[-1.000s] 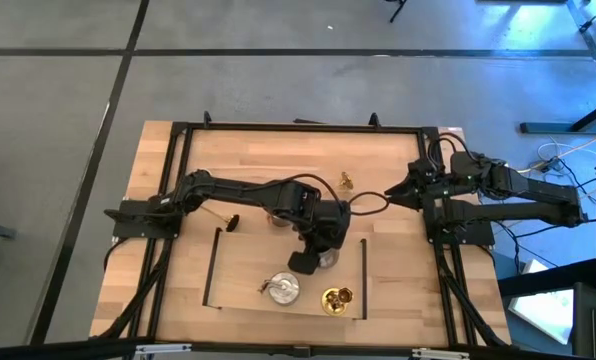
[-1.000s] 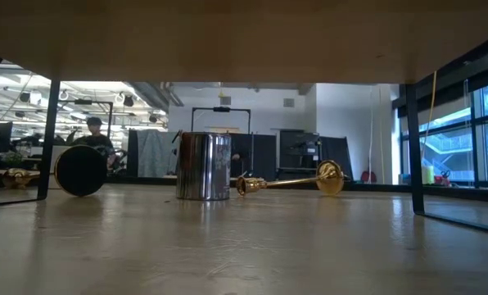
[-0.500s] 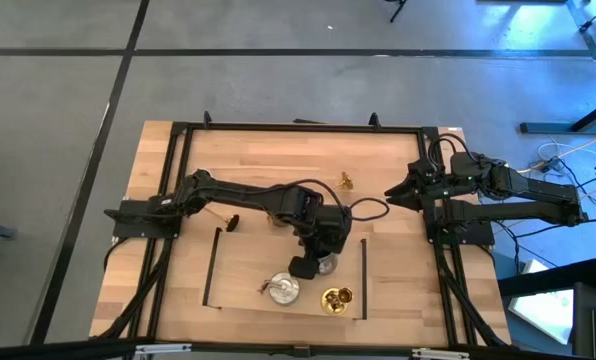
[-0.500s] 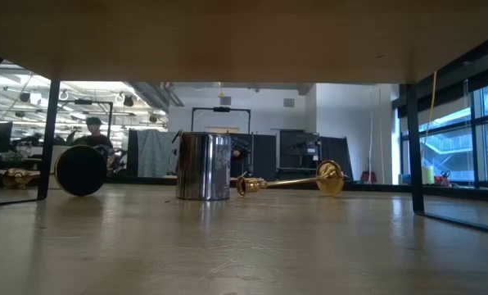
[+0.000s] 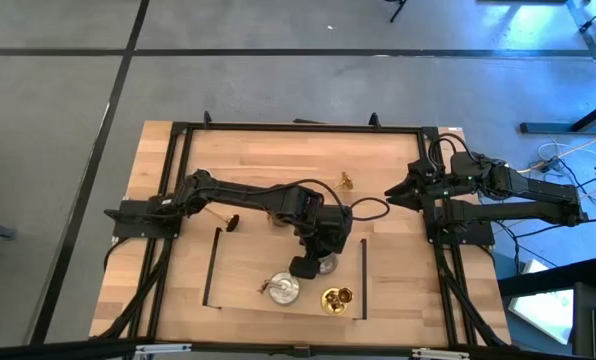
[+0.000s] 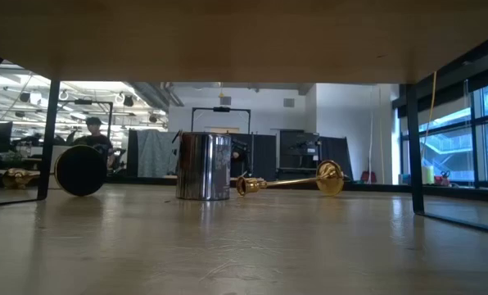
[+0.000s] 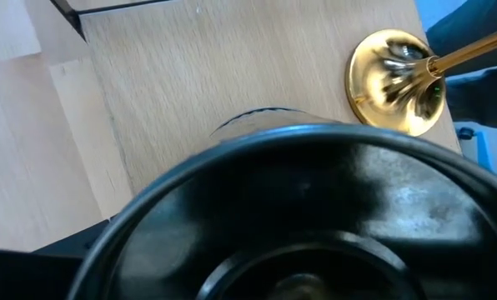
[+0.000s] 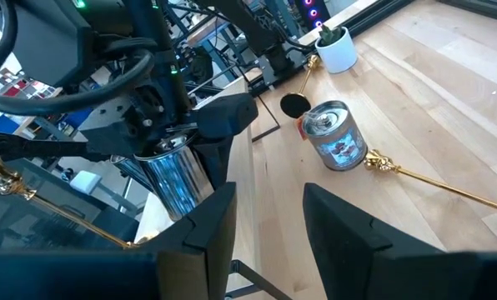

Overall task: Pick & Place candle stick holders
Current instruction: Put the top silver scented candle on the shelf

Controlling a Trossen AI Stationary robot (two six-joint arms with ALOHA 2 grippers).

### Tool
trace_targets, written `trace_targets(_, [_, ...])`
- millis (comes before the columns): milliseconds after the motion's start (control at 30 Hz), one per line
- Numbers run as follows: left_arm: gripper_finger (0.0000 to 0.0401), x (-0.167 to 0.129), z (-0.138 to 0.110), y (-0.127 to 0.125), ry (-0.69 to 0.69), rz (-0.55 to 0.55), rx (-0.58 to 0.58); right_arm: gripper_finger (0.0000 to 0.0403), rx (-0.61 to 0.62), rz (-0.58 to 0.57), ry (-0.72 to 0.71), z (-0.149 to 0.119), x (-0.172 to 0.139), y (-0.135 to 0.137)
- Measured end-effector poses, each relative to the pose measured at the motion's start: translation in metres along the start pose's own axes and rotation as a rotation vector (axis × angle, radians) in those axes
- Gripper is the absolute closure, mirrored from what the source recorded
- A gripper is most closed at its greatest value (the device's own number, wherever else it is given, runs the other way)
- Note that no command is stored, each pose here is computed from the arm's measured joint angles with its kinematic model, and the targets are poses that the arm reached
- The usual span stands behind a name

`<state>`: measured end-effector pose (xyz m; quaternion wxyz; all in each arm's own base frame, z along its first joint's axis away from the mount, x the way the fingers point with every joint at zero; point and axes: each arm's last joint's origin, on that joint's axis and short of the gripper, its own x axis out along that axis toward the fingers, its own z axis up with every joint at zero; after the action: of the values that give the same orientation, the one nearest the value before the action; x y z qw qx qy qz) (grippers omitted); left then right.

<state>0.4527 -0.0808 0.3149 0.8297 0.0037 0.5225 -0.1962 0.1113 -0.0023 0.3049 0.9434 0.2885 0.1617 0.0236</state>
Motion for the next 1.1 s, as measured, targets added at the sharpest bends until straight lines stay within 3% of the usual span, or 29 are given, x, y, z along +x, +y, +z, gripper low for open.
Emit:
trace_targets(833, [0.0028, 0.0009, 0.0000, -0.0021, 0.005, 0.051, -0.054, 0.0258, 0.000, 0.000, 0.000, 0.0000, 0.0000, 0.0000])
trace_targets(1100, [0.0028, 0.0010, 0.0000, -0.0034, 0.004, 0.010, -0.070, 0.0258, 0.000, 0.000, 0.001, -0.0001, 0.0000, 0.0000])
